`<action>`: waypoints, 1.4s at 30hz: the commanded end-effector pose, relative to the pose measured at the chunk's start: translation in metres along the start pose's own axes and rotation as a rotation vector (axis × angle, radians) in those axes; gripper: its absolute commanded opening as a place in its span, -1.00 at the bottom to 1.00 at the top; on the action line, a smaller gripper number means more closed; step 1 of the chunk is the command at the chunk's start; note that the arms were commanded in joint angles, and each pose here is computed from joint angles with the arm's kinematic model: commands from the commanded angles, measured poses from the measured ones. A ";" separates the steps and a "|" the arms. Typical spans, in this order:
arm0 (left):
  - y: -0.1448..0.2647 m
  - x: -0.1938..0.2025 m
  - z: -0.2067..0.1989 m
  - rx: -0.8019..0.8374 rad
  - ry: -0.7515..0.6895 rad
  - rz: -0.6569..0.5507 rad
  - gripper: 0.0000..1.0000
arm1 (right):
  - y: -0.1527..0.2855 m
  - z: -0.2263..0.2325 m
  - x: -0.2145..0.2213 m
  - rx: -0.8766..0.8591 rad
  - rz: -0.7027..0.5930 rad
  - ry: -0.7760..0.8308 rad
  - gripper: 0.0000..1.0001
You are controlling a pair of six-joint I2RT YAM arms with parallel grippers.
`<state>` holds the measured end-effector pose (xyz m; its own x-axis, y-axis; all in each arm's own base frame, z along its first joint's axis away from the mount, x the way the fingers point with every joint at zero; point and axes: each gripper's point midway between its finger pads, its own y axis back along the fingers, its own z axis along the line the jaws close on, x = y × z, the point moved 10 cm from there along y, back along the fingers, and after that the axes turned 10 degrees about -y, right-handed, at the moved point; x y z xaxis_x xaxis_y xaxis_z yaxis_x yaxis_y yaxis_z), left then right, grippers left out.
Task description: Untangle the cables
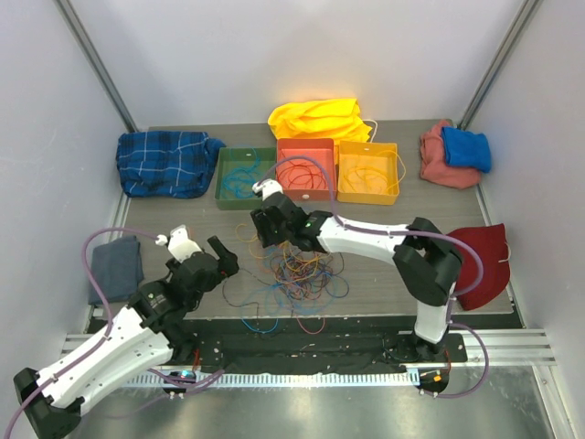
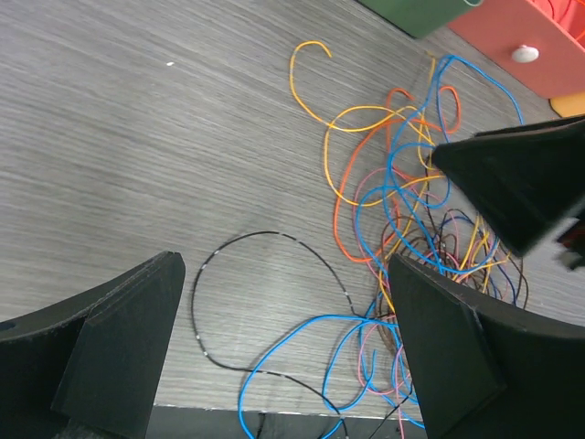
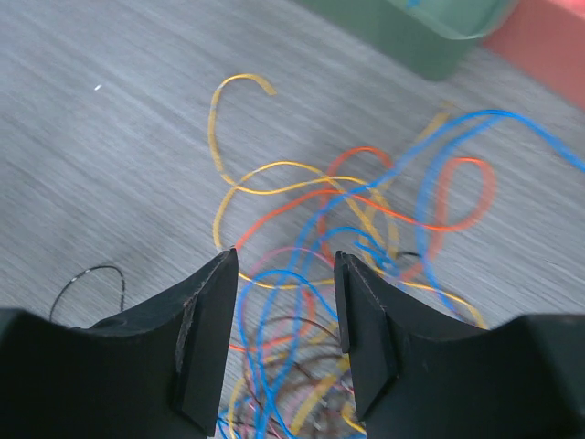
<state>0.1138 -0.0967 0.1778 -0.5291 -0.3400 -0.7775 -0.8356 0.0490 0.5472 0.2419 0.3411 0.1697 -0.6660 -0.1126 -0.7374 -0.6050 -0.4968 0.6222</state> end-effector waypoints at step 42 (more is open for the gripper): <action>0.010 -0.003 0.009 -0.011 0.038 -0.020 1.00 | -0.107 0.011 -0.015 0.380 -0.071 0.378 0.03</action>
<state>0.1049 -0.0877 0.1786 -0.5286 -0.3513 -0.7728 -0.8336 0.0430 0.5507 0.2987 0.4029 0.1159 -0.4553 -0.4509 -0.7678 -0.7955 -0.1812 0.5782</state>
